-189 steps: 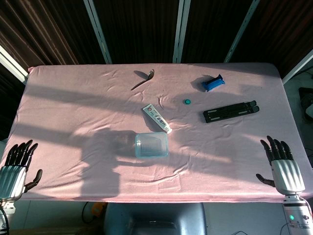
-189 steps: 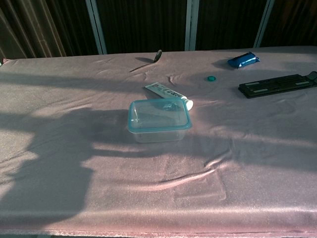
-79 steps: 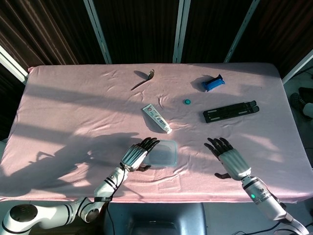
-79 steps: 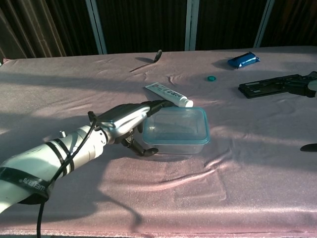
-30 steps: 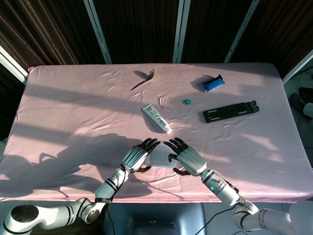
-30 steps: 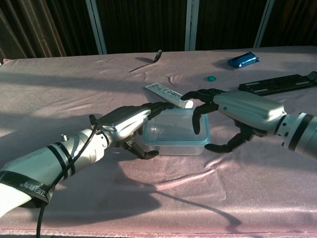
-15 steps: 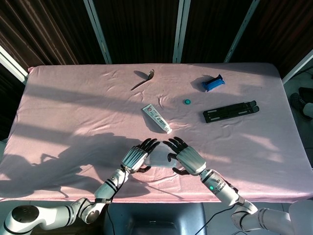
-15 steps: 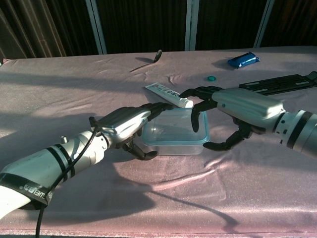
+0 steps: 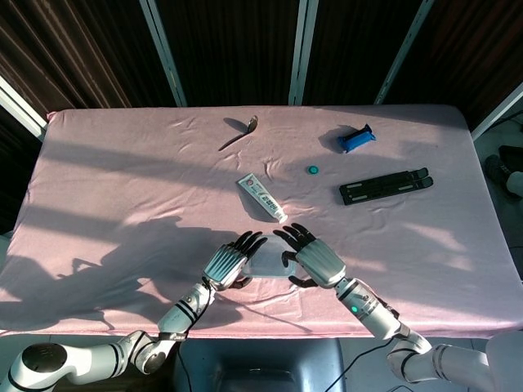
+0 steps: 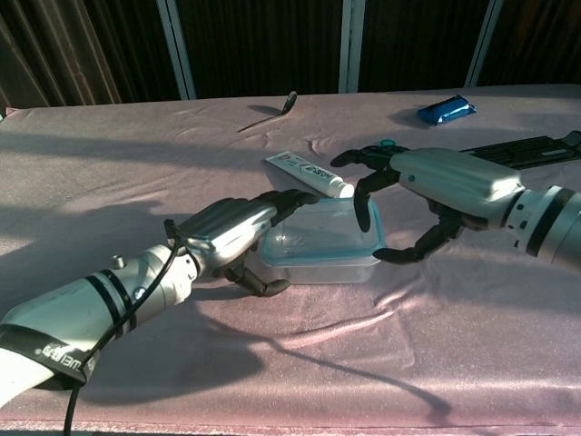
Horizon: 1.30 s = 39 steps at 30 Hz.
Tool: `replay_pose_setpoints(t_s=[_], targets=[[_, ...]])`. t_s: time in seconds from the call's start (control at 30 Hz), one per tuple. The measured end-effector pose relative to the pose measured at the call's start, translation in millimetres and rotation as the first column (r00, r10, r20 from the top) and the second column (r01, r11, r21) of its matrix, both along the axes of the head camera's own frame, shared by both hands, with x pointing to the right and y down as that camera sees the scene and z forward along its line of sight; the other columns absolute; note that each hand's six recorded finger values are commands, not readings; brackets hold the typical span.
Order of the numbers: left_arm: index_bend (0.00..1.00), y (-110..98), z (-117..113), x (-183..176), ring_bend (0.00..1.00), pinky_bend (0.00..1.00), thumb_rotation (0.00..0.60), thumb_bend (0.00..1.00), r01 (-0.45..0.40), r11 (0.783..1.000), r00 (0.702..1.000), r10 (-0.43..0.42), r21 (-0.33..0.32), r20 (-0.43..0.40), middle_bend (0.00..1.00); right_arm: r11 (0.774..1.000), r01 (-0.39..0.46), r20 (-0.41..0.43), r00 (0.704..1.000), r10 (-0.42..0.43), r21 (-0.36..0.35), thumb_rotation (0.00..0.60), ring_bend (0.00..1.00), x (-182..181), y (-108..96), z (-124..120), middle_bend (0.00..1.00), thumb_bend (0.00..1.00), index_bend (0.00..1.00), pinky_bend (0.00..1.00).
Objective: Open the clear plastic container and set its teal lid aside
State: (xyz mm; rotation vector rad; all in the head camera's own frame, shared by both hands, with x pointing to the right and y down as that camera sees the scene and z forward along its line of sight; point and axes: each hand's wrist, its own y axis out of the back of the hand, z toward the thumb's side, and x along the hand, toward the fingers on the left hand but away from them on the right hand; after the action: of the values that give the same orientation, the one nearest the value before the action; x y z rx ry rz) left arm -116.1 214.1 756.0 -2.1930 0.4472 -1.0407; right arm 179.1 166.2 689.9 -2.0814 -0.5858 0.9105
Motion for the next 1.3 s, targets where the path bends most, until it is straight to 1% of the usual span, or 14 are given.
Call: replay_pose_setpoints(t_s=[0.27, 0.53, 0.63, 0.77, 0.9, 0.97, 1.07, 1.13, 1.2, 1.23, 1.27, 1.3], targets=[[0.0, 3.1, -1.2, 0.4, 0.55, 0.47, 0.6, 0.34, -0.012, 1.0, 1.0, 0.012, 0.002, -0.003, 0.62, 1.0, 0.005, -0.001, 1.0, -0.005, 0.025, 0.6, 0.07, -3.8, -8.9, -3.0, 0.19, 0.44, 0.64, 0.14], [0.0, 4.2, -4.4, -0.9, 0.55, 0.48, 0.6, 0.34, -0.016, 1.0, 1.0, 0.016, -0.001, -0.015, 0.63, 0.996, 0.013, 0.046, 0.999, -0.017, 0.087, 0.6, 0.08, -13.8, -18.8, -7.0, 0.2, 0.45, 0.64, 0.17], [0.0, 4.6, -5.8, -1.6, 0.55, 0.48, 0.6, 0.34, -0.019, 1.0, 1.0, 0.019, 0.0, -0.019, 0.63, 0.994, 0.017, 0.063, 0.998, -0.024, 0.104, 0.6, 0.08, -17.5, -20.2, -6.5, 0.2, 0.45, 0.65, 0.17], [0.0, 4.5, -7.5, -2.0, 0.55, 0.47, 0.6, 0.34, -0.018, 1.0, 1.0, 0.018, 0.004, -0.025, 0.63, 0.994, 0.027, 0.076, 0.996, -0.035, 0.106, 0.6, 0.11, -22.2, -16.9, -4.2, 0.21, 0.47, 0.68, 0.18], [0.0, 3.3, -10.0, -1.9, 0.51, 0.4, 0.6, 0.34, -0.01, 1.0, 0.999, 0.01, 0.009, -0.04, 0.6, 0.994, 0.038, 0.078, 0.996, -0.046, 0.105, 0.6, 0.16, -24.0, -12.5, -2.1, 0.25, 0.48, 0.74, 0.19], [0.0, 2.5, -11.4, -1.9, 0.46, 0.35, 0.6, 0.34, -0.003, 1.0, 0.999, 0.003, 0.009, -0.051, 0.57, 0.993, 0.044, 0.072, 0.996, -0.052, 0.107, 0.6, 0.19, -23.4, -10.5, -0.6, 0.27, 0.52, 0.78, 0.2], [0.0, 0.3, -14.4, -1.9, 0.33, 0.24, 0.6, 0.34, 0.008, 1.0, 0.997, -0.007, 0.019, -0.076, 0.49, 0.993, 0.048, 0.069, 0.996, -0.056, 0.107, 0.6, 0.2, -22.3, -8.7, 0.9, 0.28, 0.59, 0.79, 0.21], [0.0, -1.4, -16.6, -2.1, 0.23, 0.16, 0.6, 0.34, 0.014, 1.0, 0.995, -0.012, 0.028, -0.098, 0.39, 0.993, 0.046, 0.072, 0.996, -0.055, 0.11, 0.6, 0.21, -21.6, -9.1, 0.4, 0.28, 0.62, 0.8, 0.21], [0.0, -2.8, -17.5, -2.7, 0.1, 0.08, 0.6, 0.34, 0.017, 0.999, 0.994, -0.013, 0.033, -0.11, 0.24, 0.992, 0.046, 0.077, 0.995, -0.055, 0.117, 0.6, 0.21, -21.0, -9.5, -0.9, 0.29, 0.65, 0.81, 0.22], [0.0, -4.4, -18.3, -3.5, 0.06, 0.06, 0.6, 0.34, 0.018, 0.999, 0.993, -0.013, 0.039, -0.117, 0.18, 0.991, 0.046, 0.08, 0.995, -0.057, 0.122, 0.6, 0.22, -20.5, -9.8, -2.1, 0.29, 0.65, 0.81, 0.22], [0.0, -5.8, -18.9, -4.2, 0.04, 0.05, 0.6, 0.34, 0.019, 0.999, 0.992, -0.013, 0.046, -0.122, 0.16, 0.991, 0.047, 0.083, 0.995, -0.058, 0.126, 0.6, 0.22, -20.2, -10.1, -3.0, 0.29, 0.66, 0.81, 0.22], [0.0, -7.1, -19.6, -4.7, 0.01, 0.02, 0.6, 0.34, 0.02, 0.998, 0.992, -0.014, 0.051, -0.126, 0.09, 0.99, 0.048, 0.085, 0.995, -0.059, 0.13, 0.6, 0.22, -19.9, -10.4, -4.0, 0.29, 0.66, 0.81, 0.22]])
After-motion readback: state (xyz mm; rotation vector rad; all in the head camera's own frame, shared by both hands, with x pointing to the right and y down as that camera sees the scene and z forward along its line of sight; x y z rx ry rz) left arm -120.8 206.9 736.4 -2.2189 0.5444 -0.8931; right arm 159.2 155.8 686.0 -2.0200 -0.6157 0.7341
